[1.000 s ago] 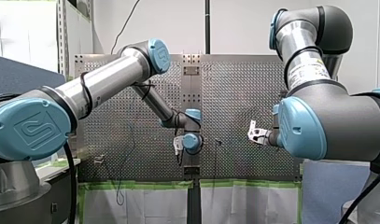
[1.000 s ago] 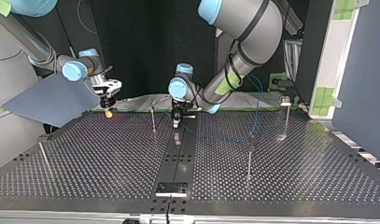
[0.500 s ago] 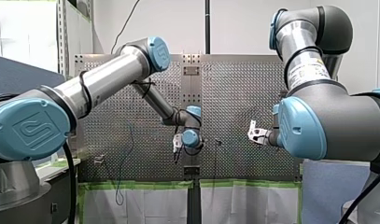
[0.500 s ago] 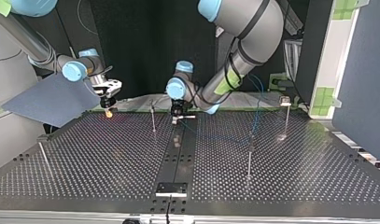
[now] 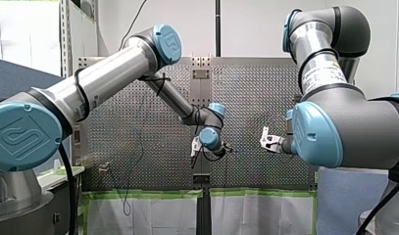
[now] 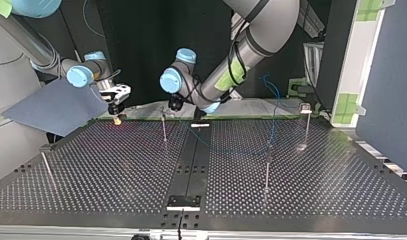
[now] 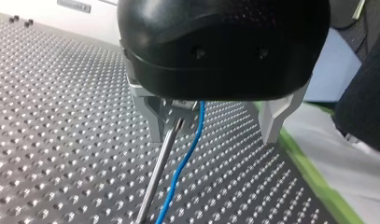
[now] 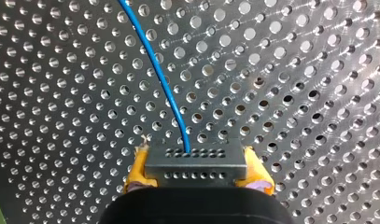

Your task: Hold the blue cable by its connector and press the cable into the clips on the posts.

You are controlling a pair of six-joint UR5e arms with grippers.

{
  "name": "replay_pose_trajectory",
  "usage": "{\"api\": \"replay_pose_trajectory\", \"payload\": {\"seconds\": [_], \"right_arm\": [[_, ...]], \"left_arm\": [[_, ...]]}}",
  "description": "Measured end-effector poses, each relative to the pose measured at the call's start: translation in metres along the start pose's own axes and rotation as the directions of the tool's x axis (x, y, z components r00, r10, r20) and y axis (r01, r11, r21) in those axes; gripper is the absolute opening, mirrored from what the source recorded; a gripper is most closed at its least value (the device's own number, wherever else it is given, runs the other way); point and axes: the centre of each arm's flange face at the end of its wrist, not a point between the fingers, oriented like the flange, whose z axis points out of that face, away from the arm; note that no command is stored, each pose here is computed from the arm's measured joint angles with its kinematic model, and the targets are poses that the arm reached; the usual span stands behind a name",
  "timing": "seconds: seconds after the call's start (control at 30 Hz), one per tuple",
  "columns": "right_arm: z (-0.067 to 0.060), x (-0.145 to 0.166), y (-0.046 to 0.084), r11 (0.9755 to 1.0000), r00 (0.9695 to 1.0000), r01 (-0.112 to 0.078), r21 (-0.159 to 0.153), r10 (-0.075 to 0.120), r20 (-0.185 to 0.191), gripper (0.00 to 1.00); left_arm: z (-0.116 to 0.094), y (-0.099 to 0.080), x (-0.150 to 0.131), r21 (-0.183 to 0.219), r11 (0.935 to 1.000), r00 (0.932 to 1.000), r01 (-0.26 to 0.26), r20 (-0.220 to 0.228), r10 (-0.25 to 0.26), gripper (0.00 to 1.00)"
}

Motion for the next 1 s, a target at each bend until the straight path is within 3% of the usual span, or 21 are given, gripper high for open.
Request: {"api": "replay_pose_trajectory", "payload": {"seconds": [0.27, 0.53, 0.87, 1.0], "right_arm": [[-0.001, -0.001, 0.000, 1.0000, 1.0000, -0.001, -0.001, 0.001, 0.005, 0.00], [-0.001, -0.001, 0.000, 1.0000, 1.0000, -0.002, -0.002, 0.002, 0.008, 0.00], [-0.001, -0.001, 0.000, 1.0000, 1.0000, -0.003, -0.002, 0.003, 0.009, 0.00], [-0.001, -0.001, 0.000, 1.0000, 1.0000, -0.004, -0.002, 0.004, 0.009, 0.00]], "left_arm": [[-0.017, -0.006, 0.026, 0.033, 0.9994, 0.9996, -0.013, -0.026, 0.014, 1.00], [-0.027, -0.023, 0.033, 0.061, 0.9981, 0.9998, -0.006, -0.017, 0.007, 1.00], [-0.036, -0.038, 0.002, 0.071, 0.9958, 0.9954, 0.058, 0.072, -0.063, 1.00], [-0.039, -0.041, -0.004, 0.073, 0.9945, 0.9931, 0.075, 0.084, -0.081, 1.00]]}}
